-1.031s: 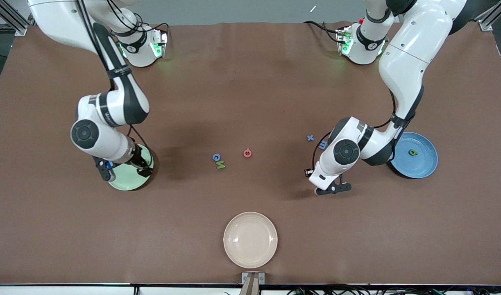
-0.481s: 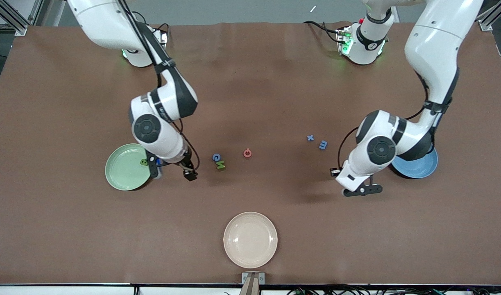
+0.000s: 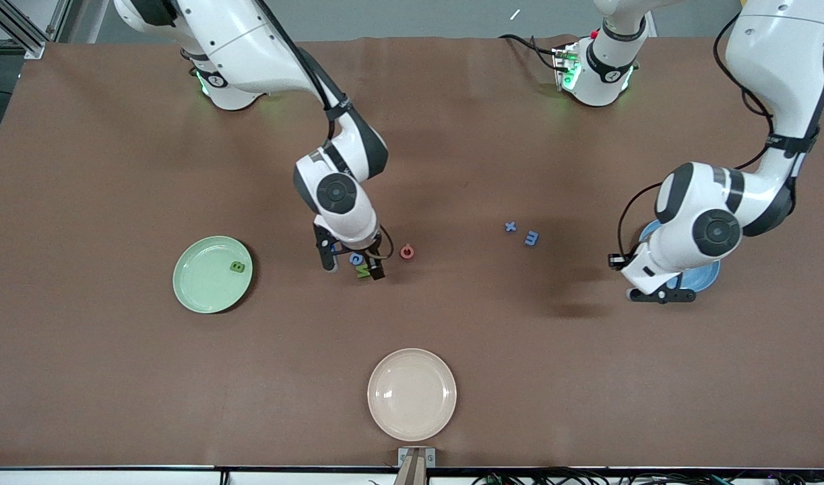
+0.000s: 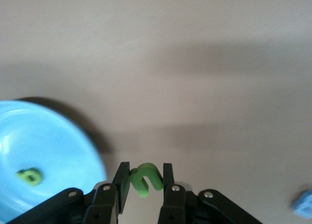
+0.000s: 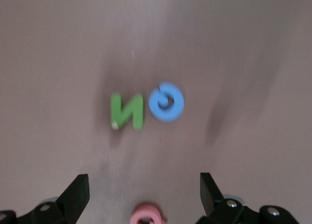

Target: Sort upper and lower case letters into plates

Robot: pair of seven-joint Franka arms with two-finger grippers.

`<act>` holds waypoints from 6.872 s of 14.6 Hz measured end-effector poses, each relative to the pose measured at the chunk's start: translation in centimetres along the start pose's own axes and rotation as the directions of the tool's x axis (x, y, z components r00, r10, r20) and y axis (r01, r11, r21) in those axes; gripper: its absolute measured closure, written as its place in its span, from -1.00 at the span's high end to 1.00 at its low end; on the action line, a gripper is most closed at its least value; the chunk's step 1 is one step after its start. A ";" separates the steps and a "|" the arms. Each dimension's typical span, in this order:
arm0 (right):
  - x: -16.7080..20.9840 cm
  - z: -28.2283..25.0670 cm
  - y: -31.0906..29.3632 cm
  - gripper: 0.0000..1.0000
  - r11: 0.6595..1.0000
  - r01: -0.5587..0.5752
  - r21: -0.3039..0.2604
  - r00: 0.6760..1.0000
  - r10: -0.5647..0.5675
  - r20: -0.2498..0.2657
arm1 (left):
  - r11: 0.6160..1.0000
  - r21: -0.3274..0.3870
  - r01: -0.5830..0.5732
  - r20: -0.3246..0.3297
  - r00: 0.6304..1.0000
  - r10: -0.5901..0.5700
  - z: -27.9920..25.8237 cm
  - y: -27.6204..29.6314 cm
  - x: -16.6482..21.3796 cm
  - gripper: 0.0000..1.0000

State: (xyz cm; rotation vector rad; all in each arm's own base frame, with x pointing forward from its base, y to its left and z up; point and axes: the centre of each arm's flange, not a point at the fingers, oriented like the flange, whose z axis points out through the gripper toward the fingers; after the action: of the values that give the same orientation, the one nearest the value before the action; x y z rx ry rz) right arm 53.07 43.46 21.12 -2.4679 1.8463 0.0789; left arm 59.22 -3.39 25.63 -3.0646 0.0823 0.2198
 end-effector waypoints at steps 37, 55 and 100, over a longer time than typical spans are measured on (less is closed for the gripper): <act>-5.6 3.4 -1.2 -0.22 1.000 -0.006 0.019 0.999 0.007 -0.054 | 0.995 0.046 -0.093 -0.075 0.993 0.097 1.3 1.7 -2.8 1.00; 31.9 -5.6 2.9 -0.22 0.965 0.238 -0.112 0.969 -0.243 -0.041 | 0.918 -0.003 -0.396 -0.077 0.916 0.395 5.0 19.9 -5.3 0.90; 6.9 -1.9 -1.0 1.00 0.489 0.868 -0.082 0.481 -0.871 -0.105 | 0.959 0.040 -0.280 -0.075 0.956 0.283 3.4 4.5 -2.7 -0.45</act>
State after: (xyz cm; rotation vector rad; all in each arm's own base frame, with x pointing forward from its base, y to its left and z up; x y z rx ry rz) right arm 55.97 36.99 22.48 -3.1361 0.3555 -0.1280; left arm 55.80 -7.54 22.38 -3.0206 0.5240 0.1085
